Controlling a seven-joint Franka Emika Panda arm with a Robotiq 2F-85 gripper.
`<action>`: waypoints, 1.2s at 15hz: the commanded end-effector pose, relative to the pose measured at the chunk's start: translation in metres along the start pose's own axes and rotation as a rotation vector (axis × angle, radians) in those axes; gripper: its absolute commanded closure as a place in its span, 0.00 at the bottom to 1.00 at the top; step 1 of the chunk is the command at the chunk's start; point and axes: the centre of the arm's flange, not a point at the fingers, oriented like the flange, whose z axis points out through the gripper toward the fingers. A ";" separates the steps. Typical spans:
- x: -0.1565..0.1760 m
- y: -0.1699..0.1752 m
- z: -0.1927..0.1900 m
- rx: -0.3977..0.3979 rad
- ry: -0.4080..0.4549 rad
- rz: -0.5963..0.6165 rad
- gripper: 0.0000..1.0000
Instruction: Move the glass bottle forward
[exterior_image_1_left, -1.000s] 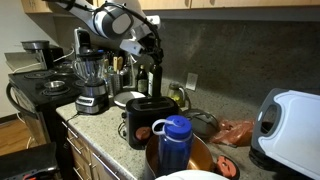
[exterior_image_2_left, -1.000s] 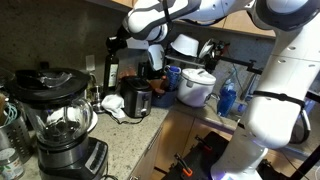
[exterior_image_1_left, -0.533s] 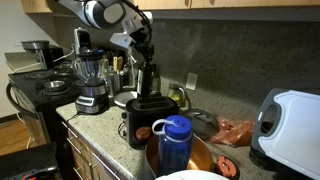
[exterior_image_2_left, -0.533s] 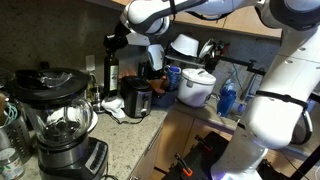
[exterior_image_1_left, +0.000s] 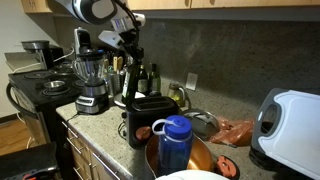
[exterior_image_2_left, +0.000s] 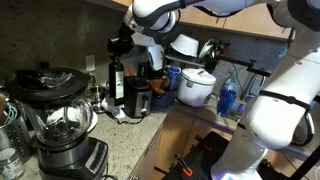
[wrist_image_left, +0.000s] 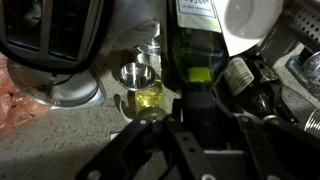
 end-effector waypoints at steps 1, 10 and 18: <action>-0.019 -0.005 -0.022 0.034 -0.005 -0.003 0.85; -0.053 -0.022 0.012 0.095 -0.121 -0.059 0.85; -0.090 -0.055 0.025 0.145 -0.138 -0.170 0.85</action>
